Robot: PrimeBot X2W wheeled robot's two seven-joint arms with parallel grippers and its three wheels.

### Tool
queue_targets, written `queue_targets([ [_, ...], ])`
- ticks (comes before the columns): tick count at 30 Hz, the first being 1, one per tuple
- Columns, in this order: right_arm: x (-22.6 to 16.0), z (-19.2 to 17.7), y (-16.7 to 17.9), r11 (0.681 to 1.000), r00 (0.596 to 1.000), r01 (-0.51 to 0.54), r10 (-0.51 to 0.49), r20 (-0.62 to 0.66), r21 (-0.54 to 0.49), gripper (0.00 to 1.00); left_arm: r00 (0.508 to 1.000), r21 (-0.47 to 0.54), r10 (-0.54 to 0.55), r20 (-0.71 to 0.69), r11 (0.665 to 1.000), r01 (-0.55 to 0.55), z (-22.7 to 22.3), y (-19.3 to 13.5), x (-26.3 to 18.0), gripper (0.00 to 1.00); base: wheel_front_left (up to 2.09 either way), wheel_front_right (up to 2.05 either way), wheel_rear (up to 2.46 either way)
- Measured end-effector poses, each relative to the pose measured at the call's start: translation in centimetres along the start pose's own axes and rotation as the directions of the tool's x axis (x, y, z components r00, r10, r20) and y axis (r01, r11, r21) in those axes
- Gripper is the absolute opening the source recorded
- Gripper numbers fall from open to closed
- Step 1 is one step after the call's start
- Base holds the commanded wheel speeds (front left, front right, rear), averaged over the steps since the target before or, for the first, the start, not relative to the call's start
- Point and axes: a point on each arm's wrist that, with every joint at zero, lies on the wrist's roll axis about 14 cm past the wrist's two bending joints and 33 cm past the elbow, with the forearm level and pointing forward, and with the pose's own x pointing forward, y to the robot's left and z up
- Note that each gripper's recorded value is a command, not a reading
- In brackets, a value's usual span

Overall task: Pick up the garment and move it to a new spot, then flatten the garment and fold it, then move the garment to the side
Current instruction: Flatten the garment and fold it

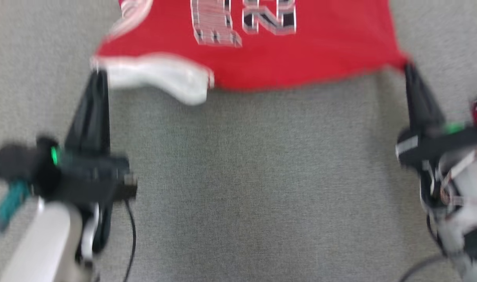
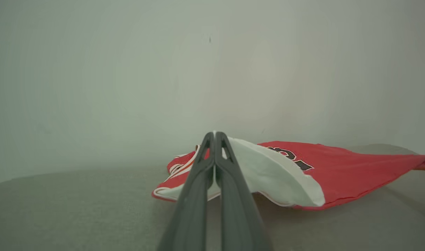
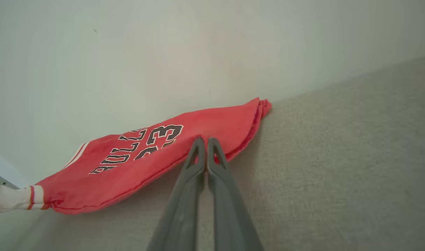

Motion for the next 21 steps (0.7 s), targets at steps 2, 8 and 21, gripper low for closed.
queue_targets([
  [2, -2.1, -0.7, 0.1, 1.0, 1.0, 0.017, -0.017, -0.02, 0.013, 0.0, 0.999, -0.015, 0.007, -0.033, 1.0, -0.008, 0.2, -0.2, -2.0, 0.0, 0.0, 0.0, 0.0],
  [8, -8.8, -3.1, 0.7, 0.994, 0.993, 0.084, -0.078, -0.094, 0.063, 0.0, 0.959, -0.063, 0.035, -0.283, 0.997, -0.055, -1.6, -0.1, -9.5, 0.0, 0.0, 0.0, 0.0],
  [21, -16.8, -4.6, 2.8, 0.99, 0.967, 0.128, -0.113, -0.226, 0.055, 0.0, 0.877, -0.236, 0.046, -0.479, 0.955, -0.179, 0.3, -1.5, -18.8, 0.0, 0.0, 0.0, 0.0],
])
